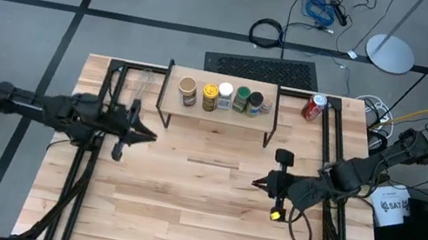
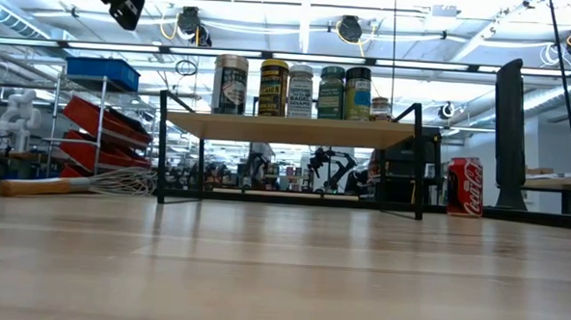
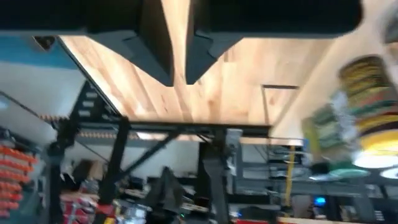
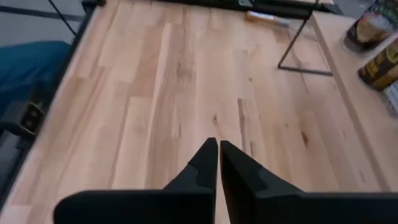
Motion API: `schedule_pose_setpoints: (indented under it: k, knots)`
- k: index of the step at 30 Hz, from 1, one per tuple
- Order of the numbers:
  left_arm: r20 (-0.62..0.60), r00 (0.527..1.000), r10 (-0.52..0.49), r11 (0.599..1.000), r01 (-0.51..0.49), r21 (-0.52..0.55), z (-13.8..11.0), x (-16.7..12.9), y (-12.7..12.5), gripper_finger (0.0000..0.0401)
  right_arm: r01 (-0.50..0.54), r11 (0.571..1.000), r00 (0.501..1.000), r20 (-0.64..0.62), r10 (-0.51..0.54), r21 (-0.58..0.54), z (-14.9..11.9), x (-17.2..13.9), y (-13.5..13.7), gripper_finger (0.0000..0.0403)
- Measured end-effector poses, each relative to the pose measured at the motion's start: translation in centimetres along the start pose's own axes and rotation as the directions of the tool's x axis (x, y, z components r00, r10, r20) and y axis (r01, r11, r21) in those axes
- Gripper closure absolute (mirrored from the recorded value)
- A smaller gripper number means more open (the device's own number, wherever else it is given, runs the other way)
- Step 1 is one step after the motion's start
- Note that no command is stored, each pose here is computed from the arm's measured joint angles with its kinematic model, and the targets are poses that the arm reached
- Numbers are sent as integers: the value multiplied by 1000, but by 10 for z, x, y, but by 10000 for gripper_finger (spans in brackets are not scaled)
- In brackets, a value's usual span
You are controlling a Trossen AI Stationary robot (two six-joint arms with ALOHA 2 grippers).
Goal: Shelf spices
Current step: Return to Home Position
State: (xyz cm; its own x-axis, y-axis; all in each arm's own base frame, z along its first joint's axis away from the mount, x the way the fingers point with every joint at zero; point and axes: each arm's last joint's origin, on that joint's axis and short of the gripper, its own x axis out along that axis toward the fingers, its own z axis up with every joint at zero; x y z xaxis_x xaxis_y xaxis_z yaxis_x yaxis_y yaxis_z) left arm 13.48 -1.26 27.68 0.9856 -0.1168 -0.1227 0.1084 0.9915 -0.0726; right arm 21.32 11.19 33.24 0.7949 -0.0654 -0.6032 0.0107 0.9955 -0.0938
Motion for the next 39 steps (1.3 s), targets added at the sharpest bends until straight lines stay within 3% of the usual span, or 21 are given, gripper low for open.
schedule_pose_setpoints:
  k: [5, 9, 17, 22, 26, 32, 39]
  knots:
    - [-55, 998, 12, 999, -9, 50, -16, 9, -14, 394, 15, 1000, 1000, -14, -15, -8, -26, 19, 7, 398]
    - [-87, 995, 48, 997, -42, 70, -34, 13, -21, 391, 0, 1000, 1000, 4, 0, -8, -44, 35, 11, 401]
    - [6, 999, -39, 998, 39, 57, -80, 16, -29, 394, -93, 994, 995, 40, 96, -58, -78, 56, 15, 402]
    - [-13, 999, -37, 999, 37, 28, -99, 14, -26, 395, -106, 992, 989, 92, 113, -75, -103, 61, 10, 402]
    - [-32, 999, -38, 999, 38, 18, -104, 14, -26, 395, -122, 991, 979, 159, 130, -58, -127, 62, 2, 403]
    - [-24, 999, -40, 995, 42, 93, -103, 14, -26, 395, -220, 975, 938, 269, 218, -26, -157, 56, -11, 403]
    - [-26, 999, -38, 992, 41, 119, -106, 13, -25, 395, -265, 964, 904, 349, 246, 8, -178, 52, -22, 403]
